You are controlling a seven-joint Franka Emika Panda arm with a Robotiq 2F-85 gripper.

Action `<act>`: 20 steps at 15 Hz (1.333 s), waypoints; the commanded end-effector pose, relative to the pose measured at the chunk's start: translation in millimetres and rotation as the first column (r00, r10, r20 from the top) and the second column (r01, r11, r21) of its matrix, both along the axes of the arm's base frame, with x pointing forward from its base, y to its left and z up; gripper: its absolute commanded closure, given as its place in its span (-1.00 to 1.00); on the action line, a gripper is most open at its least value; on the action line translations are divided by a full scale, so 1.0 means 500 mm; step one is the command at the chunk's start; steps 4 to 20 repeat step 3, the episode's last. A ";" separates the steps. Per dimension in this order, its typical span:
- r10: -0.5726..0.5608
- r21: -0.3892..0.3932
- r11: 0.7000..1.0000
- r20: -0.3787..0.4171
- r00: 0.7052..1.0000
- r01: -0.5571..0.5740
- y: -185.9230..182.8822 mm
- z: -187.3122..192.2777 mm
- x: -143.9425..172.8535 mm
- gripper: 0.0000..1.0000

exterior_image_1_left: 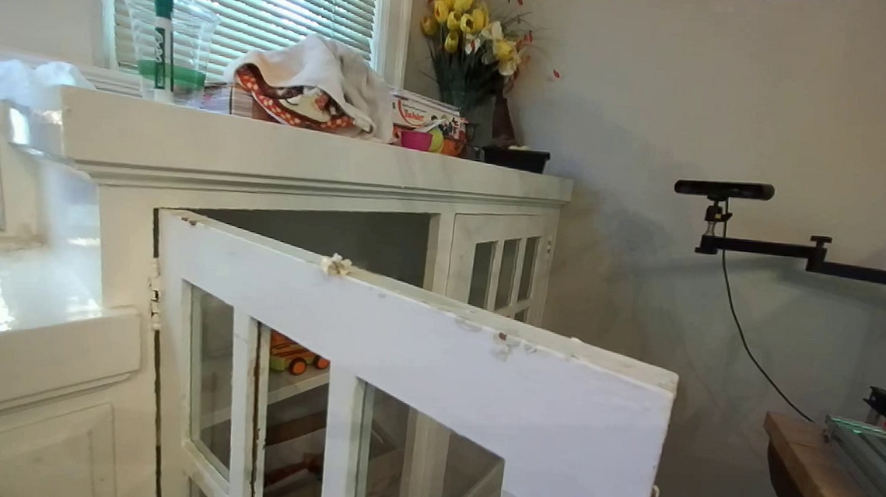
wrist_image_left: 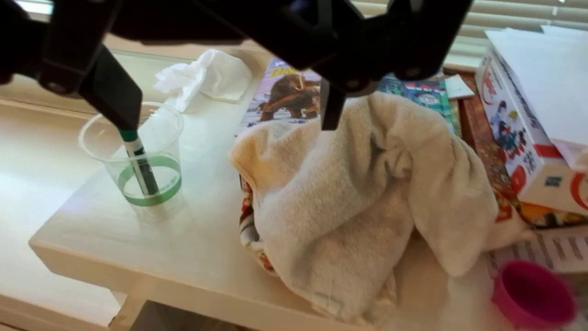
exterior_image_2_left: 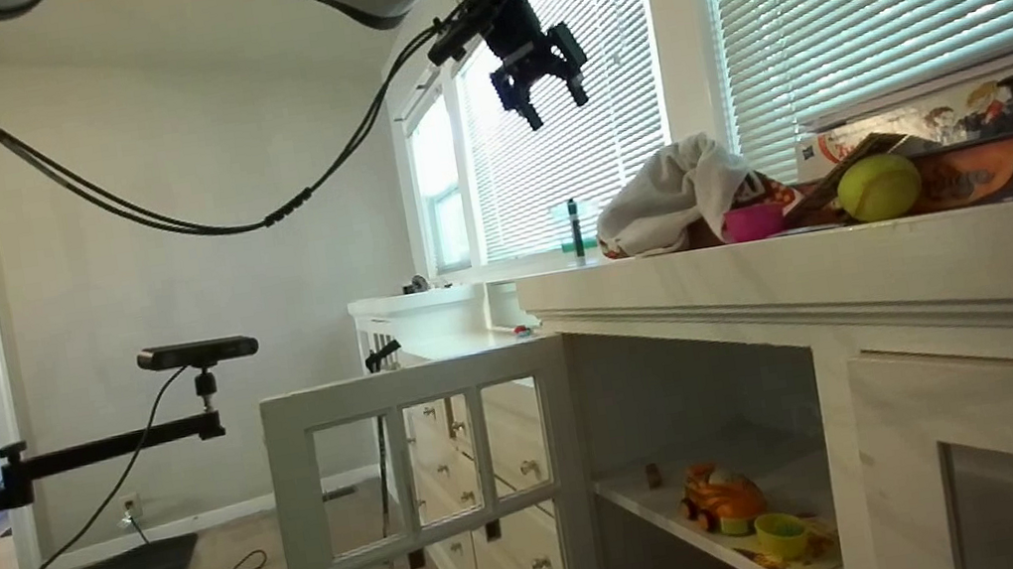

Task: Use the towel to wipe the top of the dresser

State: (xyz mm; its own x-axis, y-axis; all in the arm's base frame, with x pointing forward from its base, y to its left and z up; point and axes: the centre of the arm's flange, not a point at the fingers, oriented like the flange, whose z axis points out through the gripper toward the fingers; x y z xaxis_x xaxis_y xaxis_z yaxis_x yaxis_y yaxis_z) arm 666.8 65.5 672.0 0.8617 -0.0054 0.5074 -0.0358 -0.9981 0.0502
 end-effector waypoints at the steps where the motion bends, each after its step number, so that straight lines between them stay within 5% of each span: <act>1: -0.157 -0.029 0.988 -0.099 0.983 0.155 -0.067 -0.053 -0.100 -1.00; 2: -0.083 -0.003 0.997 -0.054 0.995 0.083 -0.032 -0.020 -0.024 -1.00; 20: -0.111 -0.010 0.994 -0.074 0.991 0.110 -0.052 -0.030 -0.035 -1.00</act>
